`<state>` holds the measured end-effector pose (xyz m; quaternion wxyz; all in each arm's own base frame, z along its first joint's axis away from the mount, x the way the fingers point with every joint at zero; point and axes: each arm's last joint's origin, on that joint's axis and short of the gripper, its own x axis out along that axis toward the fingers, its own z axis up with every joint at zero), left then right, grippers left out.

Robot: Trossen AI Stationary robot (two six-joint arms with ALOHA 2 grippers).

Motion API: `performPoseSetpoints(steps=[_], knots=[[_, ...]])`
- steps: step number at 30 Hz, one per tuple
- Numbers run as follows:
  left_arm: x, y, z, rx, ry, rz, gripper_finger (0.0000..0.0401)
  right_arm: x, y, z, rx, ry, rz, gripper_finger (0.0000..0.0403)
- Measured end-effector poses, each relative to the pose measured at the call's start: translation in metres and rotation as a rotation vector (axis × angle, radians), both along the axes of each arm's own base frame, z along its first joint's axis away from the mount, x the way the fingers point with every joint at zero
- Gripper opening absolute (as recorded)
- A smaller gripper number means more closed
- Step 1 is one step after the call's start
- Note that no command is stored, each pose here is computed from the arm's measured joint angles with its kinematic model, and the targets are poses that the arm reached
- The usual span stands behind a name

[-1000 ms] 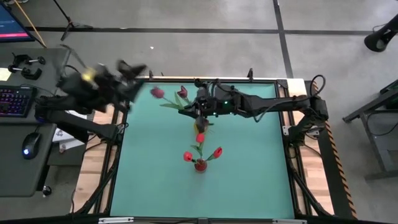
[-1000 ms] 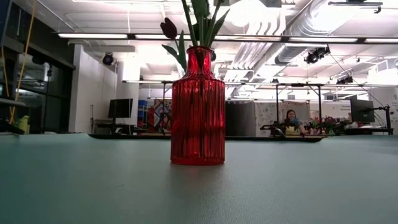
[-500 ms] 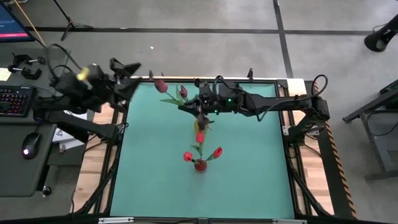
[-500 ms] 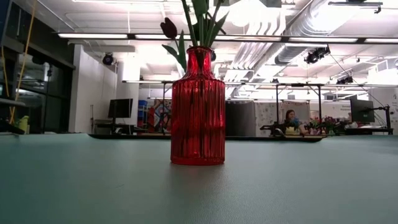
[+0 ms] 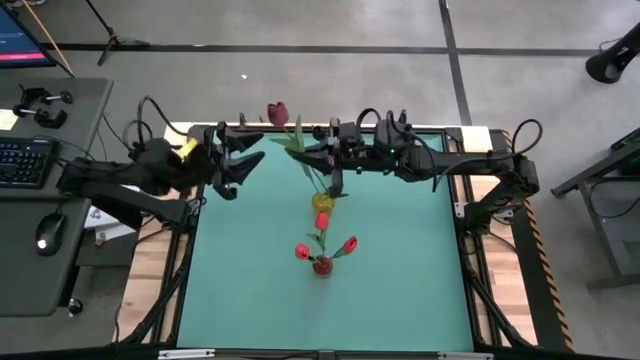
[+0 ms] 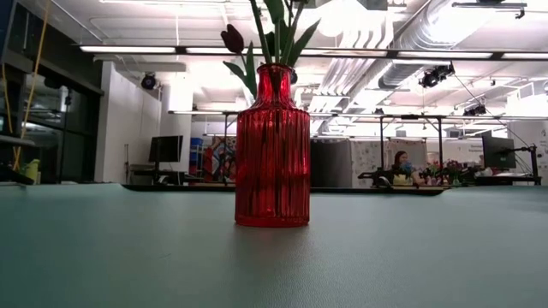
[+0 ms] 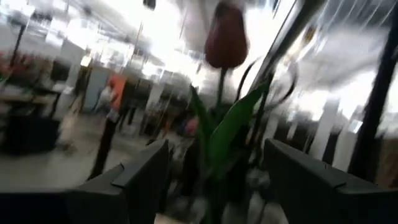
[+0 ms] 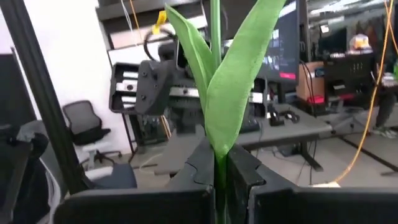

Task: Sort flowers into vase by color
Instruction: Put the red flower into the yellow flower vase

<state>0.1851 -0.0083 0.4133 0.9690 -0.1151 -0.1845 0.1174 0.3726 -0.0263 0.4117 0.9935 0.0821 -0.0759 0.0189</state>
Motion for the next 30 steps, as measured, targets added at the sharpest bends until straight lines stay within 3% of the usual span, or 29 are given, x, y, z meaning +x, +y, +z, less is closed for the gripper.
performPoseSetpoints(steps=[4,10,18,30], knots=[[0.015,-0.003,-0.021,-0.022,-0.124,-0.035,0.0253,0.001,0.0,0.002,0.0,-0.03,0.003,0.0],[0.034,-0.003,-0.033,-0.035,-0.163,-0.021,0.0253,0.003,0.0,0.0,0.02,-0.029,0.008,0.0],[0.048,0.0,-0.034,-0.032,-0.152,-0.003,0.0252,0.018,0.003,-0.019,0.04,0.031,0.029,0.0],[0.052,0.0,-0.047,-0.069,-0.019,-0.018,0.0251,0.033,0.013,-0.04,0.057,0.098,0.081,0.0]])
